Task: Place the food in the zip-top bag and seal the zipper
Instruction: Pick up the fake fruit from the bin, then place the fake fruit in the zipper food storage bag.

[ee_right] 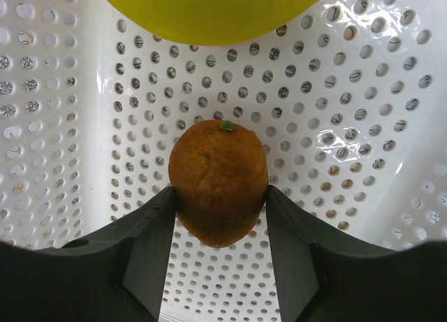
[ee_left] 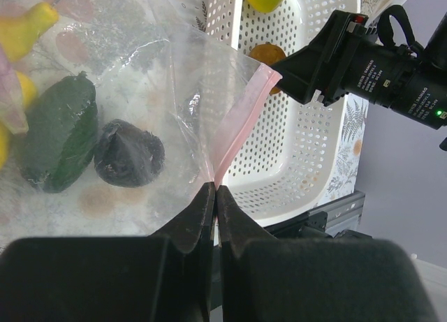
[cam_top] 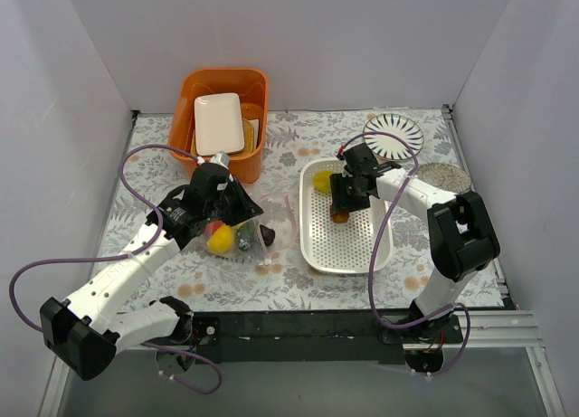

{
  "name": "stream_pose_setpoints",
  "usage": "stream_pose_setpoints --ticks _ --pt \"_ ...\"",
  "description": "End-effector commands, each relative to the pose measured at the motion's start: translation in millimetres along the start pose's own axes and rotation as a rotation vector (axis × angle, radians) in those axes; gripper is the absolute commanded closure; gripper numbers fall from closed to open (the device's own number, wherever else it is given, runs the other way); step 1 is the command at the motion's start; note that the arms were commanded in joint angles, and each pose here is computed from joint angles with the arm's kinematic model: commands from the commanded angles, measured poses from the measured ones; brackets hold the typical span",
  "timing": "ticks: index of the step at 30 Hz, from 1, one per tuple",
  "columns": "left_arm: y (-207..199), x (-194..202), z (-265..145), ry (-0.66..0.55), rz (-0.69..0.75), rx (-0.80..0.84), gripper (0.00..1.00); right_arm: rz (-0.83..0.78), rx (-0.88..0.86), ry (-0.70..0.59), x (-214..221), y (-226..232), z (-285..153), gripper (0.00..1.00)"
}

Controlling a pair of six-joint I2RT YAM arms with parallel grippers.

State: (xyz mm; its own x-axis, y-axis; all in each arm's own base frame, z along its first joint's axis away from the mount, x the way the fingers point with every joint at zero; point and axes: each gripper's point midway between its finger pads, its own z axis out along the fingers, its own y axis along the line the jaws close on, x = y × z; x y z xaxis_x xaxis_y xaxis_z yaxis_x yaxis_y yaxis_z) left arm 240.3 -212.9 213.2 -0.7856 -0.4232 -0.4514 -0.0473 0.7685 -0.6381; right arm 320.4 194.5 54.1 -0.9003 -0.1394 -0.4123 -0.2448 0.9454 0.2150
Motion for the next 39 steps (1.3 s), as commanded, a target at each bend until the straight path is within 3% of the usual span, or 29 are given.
stream_pose_setpoints --ticks 1,5,11,23,34,39 --pt "-6.0 -1.3 -2.8 -0.005 0.008 0.025 1.00 -0.015 -0.013 -0.033 -12.7 6.0 -1.9 0.44" --pt "-4.6 -0.4 -1.0 -0.002 0.009 0.020 1.00 -0.015 -0.024 -0.038 -12.3 7.8 -4.0 0.58" --pt "-3.2 0.7 -1.2 -0.001 0.008 0.019 1.00 -0.004 -0.051 -0.045 -6.5 12.7 -13.3 0.68" --pt "-8.1 0.1 2.0 0.003 0.008 0.036 1.00 0.049 -0.225 -0.172 -9.6 53.5 -79.0 0.68" --pt "-13.3 -2.2 8.3 0.000 -0.005 0.054 1.00 0.028 -0.521 -0.287 -3.7 141.1 -136.2 0.65" --pt "-17.6 -0.2 11.6 0.020 -0.011 0.071 1.00 -0.019 -0.570 -0.285 -0.9 170.6 -137.1 0.63"
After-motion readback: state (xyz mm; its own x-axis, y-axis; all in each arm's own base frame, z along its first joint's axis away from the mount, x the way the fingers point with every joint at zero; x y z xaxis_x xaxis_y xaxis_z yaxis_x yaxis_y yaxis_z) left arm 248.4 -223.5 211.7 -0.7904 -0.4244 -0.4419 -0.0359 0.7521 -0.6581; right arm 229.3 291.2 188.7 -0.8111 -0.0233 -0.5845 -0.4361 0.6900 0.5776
